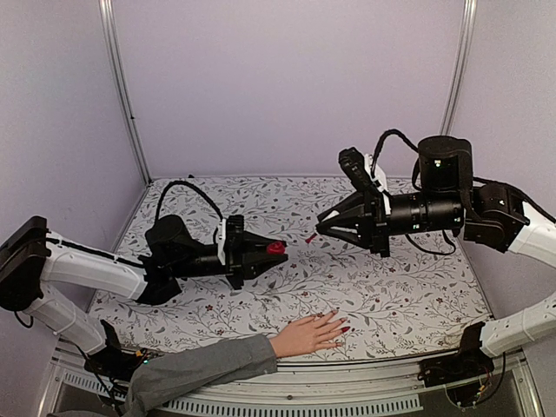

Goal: Paint the nails
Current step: Close the nail polish bottle.

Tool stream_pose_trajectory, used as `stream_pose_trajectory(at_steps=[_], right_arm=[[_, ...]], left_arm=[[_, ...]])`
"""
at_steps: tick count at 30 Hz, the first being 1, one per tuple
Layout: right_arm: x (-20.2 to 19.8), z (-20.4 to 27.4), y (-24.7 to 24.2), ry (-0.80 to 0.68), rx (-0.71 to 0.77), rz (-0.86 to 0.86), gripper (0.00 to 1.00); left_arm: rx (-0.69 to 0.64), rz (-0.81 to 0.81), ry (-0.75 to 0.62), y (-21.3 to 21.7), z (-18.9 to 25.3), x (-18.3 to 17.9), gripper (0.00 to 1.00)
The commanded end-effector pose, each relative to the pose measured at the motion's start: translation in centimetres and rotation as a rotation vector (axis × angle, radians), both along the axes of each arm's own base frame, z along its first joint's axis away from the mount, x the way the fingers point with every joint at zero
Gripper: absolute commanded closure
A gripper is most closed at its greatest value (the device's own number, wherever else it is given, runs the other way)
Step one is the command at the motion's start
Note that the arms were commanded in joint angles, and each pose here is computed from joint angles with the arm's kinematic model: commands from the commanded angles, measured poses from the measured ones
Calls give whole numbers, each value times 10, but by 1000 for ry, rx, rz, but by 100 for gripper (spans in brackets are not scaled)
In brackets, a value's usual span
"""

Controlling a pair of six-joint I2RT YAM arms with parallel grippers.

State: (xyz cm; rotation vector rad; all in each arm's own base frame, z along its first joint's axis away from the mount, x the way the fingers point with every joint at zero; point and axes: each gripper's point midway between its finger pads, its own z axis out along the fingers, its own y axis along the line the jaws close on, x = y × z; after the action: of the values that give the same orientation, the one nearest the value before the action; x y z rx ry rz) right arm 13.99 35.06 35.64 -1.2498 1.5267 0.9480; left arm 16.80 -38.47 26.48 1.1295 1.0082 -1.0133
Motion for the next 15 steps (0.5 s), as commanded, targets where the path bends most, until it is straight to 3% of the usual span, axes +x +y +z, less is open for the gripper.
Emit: stream_pose_trajectory(at_steps=[1, 15], right_arm=[[-10, 5, 6, -35, -20, 78, 100], [-10, -5, 20, -50, -61, 115, 100]], left_arm=[[-21, -60, -25, -7, 8, -15, 100], [-8, -93, 20, -29, 3, -17, 100]])
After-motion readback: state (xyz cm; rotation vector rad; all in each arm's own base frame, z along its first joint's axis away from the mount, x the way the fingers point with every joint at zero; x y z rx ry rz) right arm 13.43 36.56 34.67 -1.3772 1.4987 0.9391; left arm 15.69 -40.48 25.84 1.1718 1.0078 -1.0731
